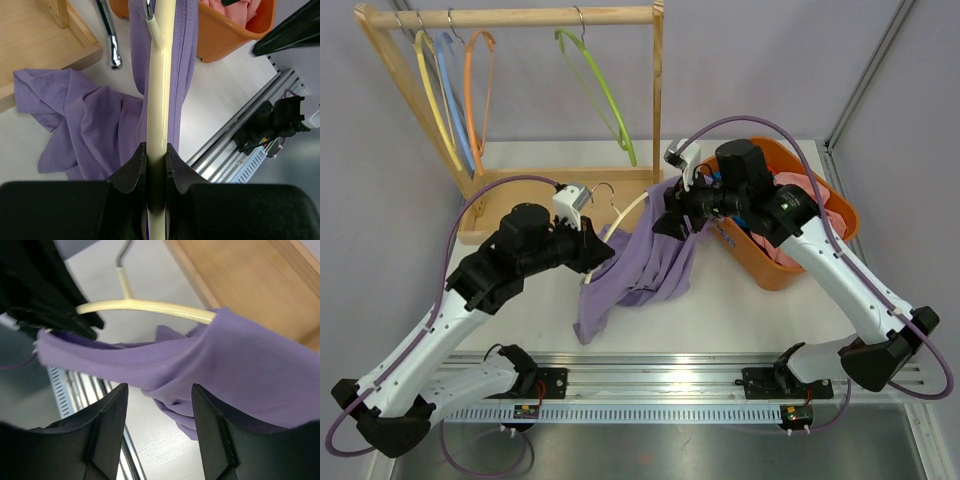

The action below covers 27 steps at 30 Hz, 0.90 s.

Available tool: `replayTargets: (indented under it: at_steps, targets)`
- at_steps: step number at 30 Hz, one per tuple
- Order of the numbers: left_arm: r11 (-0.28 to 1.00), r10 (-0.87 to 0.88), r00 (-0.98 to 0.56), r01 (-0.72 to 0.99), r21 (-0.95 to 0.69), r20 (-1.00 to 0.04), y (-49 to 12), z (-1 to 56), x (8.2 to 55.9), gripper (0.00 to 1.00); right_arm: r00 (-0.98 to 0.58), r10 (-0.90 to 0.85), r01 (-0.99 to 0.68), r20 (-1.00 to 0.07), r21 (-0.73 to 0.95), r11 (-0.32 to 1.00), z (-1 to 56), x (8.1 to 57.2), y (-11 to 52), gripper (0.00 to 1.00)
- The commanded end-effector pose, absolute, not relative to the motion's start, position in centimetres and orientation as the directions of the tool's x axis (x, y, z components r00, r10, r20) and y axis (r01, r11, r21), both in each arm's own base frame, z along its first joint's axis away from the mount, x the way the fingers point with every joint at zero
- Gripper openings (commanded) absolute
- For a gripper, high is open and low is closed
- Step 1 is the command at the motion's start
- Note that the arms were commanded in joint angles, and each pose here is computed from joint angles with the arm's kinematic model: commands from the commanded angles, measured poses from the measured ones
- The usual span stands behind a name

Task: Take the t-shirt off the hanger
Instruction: Remove the tshirt from the hanger

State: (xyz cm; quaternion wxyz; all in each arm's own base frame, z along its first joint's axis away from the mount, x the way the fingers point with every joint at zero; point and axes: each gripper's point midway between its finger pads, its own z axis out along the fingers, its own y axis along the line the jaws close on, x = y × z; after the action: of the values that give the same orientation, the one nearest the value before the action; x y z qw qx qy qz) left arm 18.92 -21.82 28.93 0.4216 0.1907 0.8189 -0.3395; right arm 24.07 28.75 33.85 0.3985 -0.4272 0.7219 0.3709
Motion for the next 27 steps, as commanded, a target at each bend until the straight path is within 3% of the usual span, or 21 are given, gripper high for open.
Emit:
replayTargets:
  at_steps: [1,7,17,27]
  targets:
    - [0.659,-0.116,-0.531,0.591,-0.465,-0.839,-22.9,33.9,19.9,0.0,-0.288,-0.136,-0.733,-0.948,0.127,0.668,37.3,28.6,28.1,0.61]
    - [0.643,-0.132,-0.535,0.595,-0.483,-0.835,-23.4,34.7,20.1,0.0,-0.297,-0.102,-0.636,-0.949,0.117,0.763,37.7,30.9,27.9,0.59]
    - [0.631,-0.137,-0.536,0.602,-0.49,-0.833,-23.7,35.1,20.1,0.0,-0.383,-0.07,-0.666,-0.921,0.223,0.712,37.3,30.6,30.4,0.43]
    - [0.622,-0.15,-0.528,0.607,-0.495,-0.836,-23.7,35.4,20.0,0.0,-0.428,-0.1,-0.662,-0.898,0.237,0.711,35.6,30.5,31.0,0.46]
